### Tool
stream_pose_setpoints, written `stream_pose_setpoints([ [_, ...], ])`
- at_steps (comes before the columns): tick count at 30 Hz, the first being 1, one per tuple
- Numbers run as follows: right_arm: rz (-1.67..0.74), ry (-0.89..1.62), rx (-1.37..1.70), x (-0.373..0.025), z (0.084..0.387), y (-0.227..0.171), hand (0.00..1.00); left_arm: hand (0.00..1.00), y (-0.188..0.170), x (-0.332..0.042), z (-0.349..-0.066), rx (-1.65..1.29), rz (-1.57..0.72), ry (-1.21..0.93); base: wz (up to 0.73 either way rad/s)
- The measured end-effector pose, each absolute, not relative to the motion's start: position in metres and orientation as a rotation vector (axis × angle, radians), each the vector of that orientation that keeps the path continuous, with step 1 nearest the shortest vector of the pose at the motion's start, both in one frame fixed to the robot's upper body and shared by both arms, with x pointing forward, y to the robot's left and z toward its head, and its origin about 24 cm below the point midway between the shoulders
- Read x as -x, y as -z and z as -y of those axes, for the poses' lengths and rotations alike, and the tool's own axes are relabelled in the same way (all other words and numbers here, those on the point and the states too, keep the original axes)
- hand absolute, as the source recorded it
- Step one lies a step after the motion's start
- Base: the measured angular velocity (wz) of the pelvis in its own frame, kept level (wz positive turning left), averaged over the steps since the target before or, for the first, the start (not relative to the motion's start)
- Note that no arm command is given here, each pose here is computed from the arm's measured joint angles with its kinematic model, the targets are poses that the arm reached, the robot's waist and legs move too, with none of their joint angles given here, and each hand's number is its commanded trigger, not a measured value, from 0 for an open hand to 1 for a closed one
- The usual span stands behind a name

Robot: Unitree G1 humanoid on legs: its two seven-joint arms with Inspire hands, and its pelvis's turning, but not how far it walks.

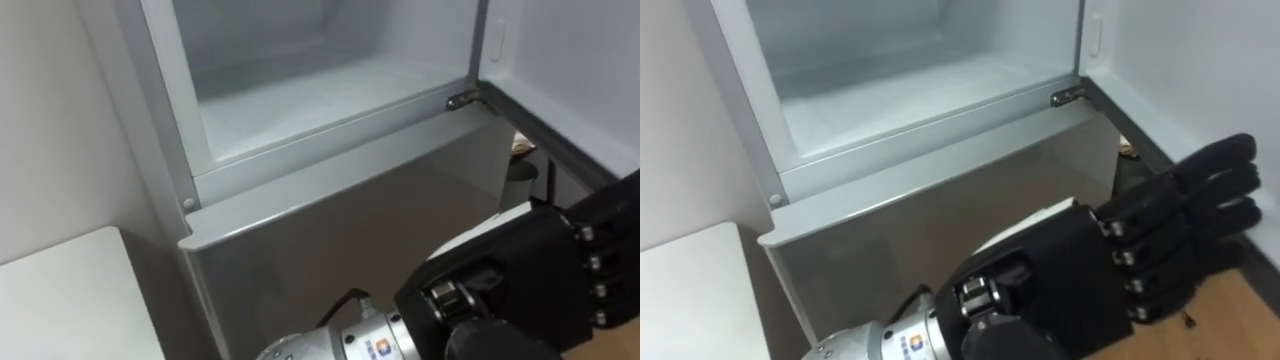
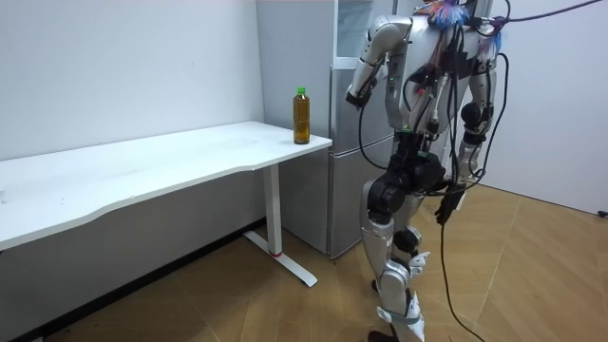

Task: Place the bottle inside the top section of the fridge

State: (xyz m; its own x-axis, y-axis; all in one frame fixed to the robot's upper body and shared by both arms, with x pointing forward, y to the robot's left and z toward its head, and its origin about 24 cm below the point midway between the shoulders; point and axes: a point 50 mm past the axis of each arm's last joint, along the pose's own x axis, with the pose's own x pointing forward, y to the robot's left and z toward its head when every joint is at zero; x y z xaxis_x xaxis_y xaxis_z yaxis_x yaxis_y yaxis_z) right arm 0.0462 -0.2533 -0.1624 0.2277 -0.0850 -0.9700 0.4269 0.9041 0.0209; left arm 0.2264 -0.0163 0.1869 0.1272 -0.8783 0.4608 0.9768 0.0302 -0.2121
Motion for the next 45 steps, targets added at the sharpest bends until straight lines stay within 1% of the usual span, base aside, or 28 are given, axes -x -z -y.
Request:
stream_pose_setpoints([
  [11,-1.289,0.355,-0.310,-0.054,0.253,0.162,0.00,0.00,-0.187,-0.229,0.020,0.565,0.236,1.437,0.00],
  [17,-1.300,0.360,-0.305,-0.051,0.254,0.162,0.00,0.00,-0.184,-0.231,0.024,0.586,0.221,1.430,0.00],
  [27,-1.308,0.363,-0.306,-0.051,0.254,0.163,0.00,0.00,-0.181,-0.233,0.021,0.566,0.205,1.420,0.00],
  [31,-1.308,0.355,-0.306,-0.054,0.252,0.163,0.00,0.00,-0.159,-0.236,0.010,0.530,0.114,1.370,0.17],
  [36,-1.304,0.333,-0.330,-0.059,0.240,0.165,0.00,0.00,-0.123,-0.233,-0.005,0.468,0.000,1.274,0.30],
  [38,-1.302,0.323,-0.319,-0.058,0.238,0.166,0.00,0.00,-0.101,-0.227,-0.015,0.441,-0.064,1.211,0.16],
  [45,-1.293,0.291,-0.296,-0.060,0.236,0.166,0.00,0.00,-0.060,-0.218,-0.048,0.354,-0.201,1.063,0.22],
])
